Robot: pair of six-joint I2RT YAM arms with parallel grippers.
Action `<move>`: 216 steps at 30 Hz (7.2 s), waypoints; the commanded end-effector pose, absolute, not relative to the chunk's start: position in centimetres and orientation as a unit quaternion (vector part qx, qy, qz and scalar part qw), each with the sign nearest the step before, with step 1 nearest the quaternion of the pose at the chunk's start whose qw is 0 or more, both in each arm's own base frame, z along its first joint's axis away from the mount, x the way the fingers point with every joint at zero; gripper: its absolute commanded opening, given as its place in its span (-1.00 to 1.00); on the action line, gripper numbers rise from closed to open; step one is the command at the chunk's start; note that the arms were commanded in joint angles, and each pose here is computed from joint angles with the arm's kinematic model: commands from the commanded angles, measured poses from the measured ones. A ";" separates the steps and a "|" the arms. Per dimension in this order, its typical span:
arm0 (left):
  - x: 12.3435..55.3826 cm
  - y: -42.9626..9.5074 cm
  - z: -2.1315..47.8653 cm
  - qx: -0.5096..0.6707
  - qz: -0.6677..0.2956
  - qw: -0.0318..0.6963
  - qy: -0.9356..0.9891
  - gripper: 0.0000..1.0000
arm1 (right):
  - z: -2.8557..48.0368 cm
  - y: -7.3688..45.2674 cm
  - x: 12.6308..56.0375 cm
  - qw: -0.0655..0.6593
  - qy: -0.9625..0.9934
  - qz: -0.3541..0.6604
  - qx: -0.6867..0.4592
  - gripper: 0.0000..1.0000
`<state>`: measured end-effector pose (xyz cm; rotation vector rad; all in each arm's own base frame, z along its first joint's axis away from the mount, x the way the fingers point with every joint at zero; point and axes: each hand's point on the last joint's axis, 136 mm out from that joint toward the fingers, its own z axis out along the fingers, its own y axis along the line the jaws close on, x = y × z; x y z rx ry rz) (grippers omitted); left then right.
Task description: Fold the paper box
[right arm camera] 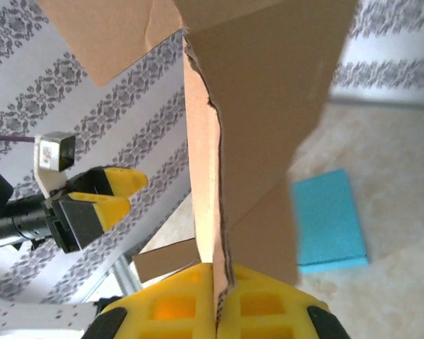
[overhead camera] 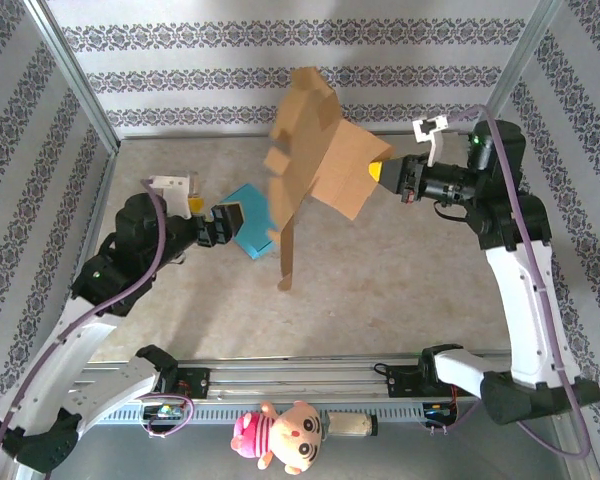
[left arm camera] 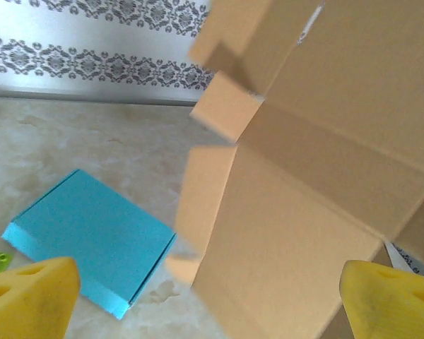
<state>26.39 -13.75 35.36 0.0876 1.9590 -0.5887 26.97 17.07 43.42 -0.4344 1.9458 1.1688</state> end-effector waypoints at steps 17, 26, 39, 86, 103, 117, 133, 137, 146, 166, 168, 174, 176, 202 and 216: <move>31.9 -20.2 24.6 -0.012 -0.313 0.284 0.906 0.91 | 18.1 5.9 40.2 0.108 0.983 -0.039 -0.140 -1.00; 38.3 -22.6 15.9 -0.005 -0.236 0.207 0.949 0.81 | 14.3 4.3 42.0 0.117 0.986 -0.074 -0.091 -1.00; 40.3 -30.6 11.2 0.034 -0.378 0.142 0.914 -0.08 | 13.1 4.5 42.4 0.129 0.989 -0.042 -0.051 -1.00; 44.7 -29.6 21.9 -0.008 -0.372 0.337 0.865 -0.09 | 22.1 5.6 43.0 0.389 0.758 -0.282 -0.440 -1.00; 46.4 -38.1 23.1 -0.173 -0.634 0.221 0.721 0.01 | 20.2 5.6 42.7 0.383 0.717 -0.348 -0.468 -0.98; 46.0 -40.1 21.7 -0.206 -0.650 0.181 0.709 0.37 | 20.4 6.5 42.8 0.386 0.716 -0.344 -0.469 -0.96; 47.1 -39.0 22.6 -0.293 -0.707 0.173 0.620 0.40 | 20.2 6.9 42.6 0.382 0.718 -0.335 -0.475 -0.96; 47.2 -39.5 22.5 -0.304 -0.721 0.152 0.603 0.33 | 20.0 6.9 42.6 0.381 0.721 -0.332 -0.475 -0.96; 47.2 -40.5 21.2 -0.317 -0.722 0.130 0.601 0.03 | 19.7 7.6 42.2 0.383 0.726 -0.320 -0.474 -0.95; 47.3 -45.3 22.1 -0.132 -0.761 0.137 0.620 -1.00 | 29.1 10.8 35.6 0.341 0.862 0.354 -0.126 0.76; 47.1 -45.5 22.1 -0.117 -0.764 0.136 0.620 -1.00 | 27.9 9.0 36.8 0.319 0.877 0.340 -0.118 0.77; 46.4 -45.7 21.7 -0.086 -0.753 0.121 0.641 -1.00 | 23.2 3.9 39.9 0.296 0.906 0.263 -0.149 0.90; 46.4 -45.7 21.4 -0.086 -0.750 0.114 0.645 -1.00 | 22.4 3.6 40.3 0.283 0.906 0.278 -0.146 0.90; 47.2 -40.6 17.5 -0.094 -0.643 0.223 0.727 0.41 | 16.0 4.3 40.9 0.209 0.908 0.355 -0.072 0.41; 44.1 -43.1 19.0 0.088 -0.470 0.302 0.825 -0.27 | 15.3 3.9 41.1 0.195 0.915 0.347 -0.065 0.36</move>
